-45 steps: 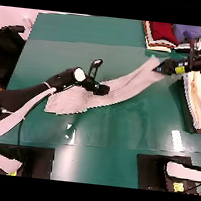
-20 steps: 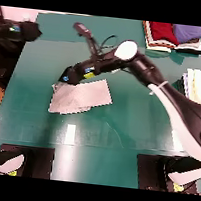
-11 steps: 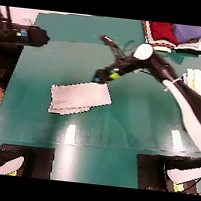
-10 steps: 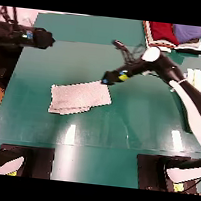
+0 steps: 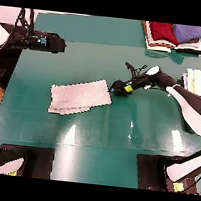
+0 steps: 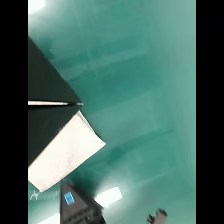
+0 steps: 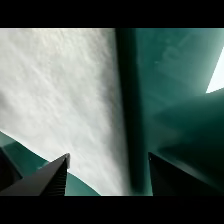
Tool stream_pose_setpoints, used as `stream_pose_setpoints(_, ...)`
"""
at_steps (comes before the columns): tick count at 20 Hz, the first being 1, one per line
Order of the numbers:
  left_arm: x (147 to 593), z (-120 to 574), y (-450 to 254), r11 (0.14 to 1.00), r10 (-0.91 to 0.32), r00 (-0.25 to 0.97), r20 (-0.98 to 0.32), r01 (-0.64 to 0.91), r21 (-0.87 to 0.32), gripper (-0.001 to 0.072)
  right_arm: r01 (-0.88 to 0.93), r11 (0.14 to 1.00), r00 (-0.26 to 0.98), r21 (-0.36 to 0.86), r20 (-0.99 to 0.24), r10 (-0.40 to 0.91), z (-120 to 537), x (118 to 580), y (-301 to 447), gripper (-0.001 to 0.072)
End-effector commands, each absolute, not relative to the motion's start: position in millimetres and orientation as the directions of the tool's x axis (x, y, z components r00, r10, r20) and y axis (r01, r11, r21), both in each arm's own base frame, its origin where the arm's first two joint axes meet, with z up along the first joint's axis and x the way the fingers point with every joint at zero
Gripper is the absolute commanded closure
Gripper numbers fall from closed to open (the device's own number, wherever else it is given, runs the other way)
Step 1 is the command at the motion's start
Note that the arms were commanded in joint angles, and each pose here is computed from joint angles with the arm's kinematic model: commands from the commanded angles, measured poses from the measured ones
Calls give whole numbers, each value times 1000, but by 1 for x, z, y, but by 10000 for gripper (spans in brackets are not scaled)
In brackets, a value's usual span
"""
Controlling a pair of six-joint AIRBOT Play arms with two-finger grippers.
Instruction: Fold the shirts.
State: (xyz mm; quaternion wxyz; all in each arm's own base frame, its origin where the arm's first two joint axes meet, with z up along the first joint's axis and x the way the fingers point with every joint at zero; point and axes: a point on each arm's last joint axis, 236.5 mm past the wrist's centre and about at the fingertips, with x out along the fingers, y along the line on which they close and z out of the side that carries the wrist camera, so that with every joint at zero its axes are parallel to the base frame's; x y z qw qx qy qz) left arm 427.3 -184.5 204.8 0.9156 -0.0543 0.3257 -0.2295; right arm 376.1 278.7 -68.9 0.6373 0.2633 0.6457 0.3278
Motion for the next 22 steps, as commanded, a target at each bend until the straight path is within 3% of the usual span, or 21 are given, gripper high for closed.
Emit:
stream_pose_setpoints(1, 427, 204, -187, 887, -459, 680, -571, 389, -249, 689, -57, 620, -37, 782, -622, 782, -88, 375, 313, 154)
stream_pose_setpoints(5, 427, 204, -187, 887, -460, 680, -572, 389, -250, 689, -190, 606, -89, 772, -629, 773, -82, 371, 355, 176)
stream_pose_setpoints(6, 427, 204, -187, 886, -461, 679, -571, 390, -251, 689, -247, 614, -90, 750, -648, 756, -81, 373, 361, 316)
stream_pose_setpoints(7, 426, 205, -189, 883, -467, 677, -569, 391, -261, 689, -315, 624, -85, 715, -676, 732, -78, 376, 365, 601)
stream_pose_setpoints(8, 426, 205, -191, 878, -478, 673, -565, 393, -274, 689, -369, 632, -72, 681, -699, 711, -74, 380, 366, 698)
stream_pose_setpoints(11, 421, 209, -203, 856, -516, 656, -551, 407, -318, 689, -454, 644, 19, 616, -716, 698, -37, 412, 357, 698)
stream_pose_setpoints(13, 413, 209, -219, 840, -542, 636, -550, 441, -318, 689, -453, 704, 153, 546, -730, 666, 0, 450, 316, 698)
stream_pose_setpoints(17, 393, 217, -263, 789, -608, 603, -516, 532, -308, 689, -325, 848, 395, 419, -754, 524, 76, 500, 166, 698)
stream_pose_setpoints(22, 389, 227, -280, 765, -640, 605, -473, 560, -318, 689, -27, 934, 634, 357, -716, 292, 142, 501, -36, 698)
